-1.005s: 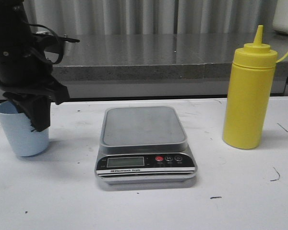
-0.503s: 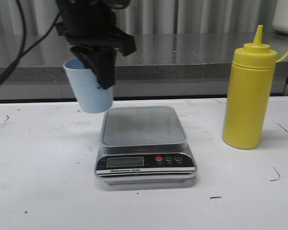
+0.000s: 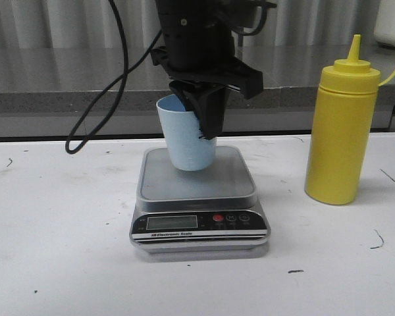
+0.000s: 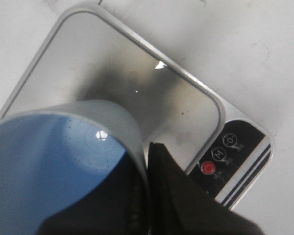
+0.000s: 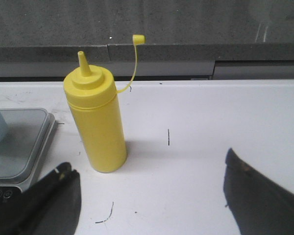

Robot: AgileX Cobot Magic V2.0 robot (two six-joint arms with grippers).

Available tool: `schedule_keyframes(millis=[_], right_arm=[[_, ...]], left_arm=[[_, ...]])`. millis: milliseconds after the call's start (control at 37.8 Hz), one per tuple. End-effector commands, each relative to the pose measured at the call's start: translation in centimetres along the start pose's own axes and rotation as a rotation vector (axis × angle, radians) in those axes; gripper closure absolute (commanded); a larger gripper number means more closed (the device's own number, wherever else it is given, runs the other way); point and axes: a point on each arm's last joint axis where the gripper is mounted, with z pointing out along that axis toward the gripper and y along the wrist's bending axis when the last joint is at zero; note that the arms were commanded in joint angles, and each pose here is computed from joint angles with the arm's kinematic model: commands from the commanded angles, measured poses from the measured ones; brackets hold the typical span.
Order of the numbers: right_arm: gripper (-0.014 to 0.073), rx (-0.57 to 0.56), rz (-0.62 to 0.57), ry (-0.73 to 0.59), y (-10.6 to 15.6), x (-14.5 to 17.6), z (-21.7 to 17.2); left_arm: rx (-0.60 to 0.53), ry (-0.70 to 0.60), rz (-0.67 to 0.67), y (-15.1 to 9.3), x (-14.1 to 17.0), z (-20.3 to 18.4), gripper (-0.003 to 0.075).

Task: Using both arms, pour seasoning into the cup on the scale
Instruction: 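Lift the blue cup with the left gripper and lower it onto the scale, then open the left gripper and raise it away from the cup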

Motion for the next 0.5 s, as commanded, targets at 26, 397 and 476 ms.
schedule_keyframes(millis=[26,397,476], right_arm=[[-0.0018,-0.007,0.002,-0.088,0.1,-1.6,-0.2],[-0.0018,-0.007,0.002,-0.088,0.1,-1.6,-0.2],[-0.0018,-0.007,0.002,-0.088,0.1,-1.6,-0.2]], left_arm=[[-0.012,-0.092,0.006,-0.4,-0.8,-2.9,0.0739],[-0.009,-0.075,0.002,-0.4,-0.9,-3.4,0.0444],[-0.007,-0.065,0.001,-0.4,-0.9,-3.9,0.0311]])
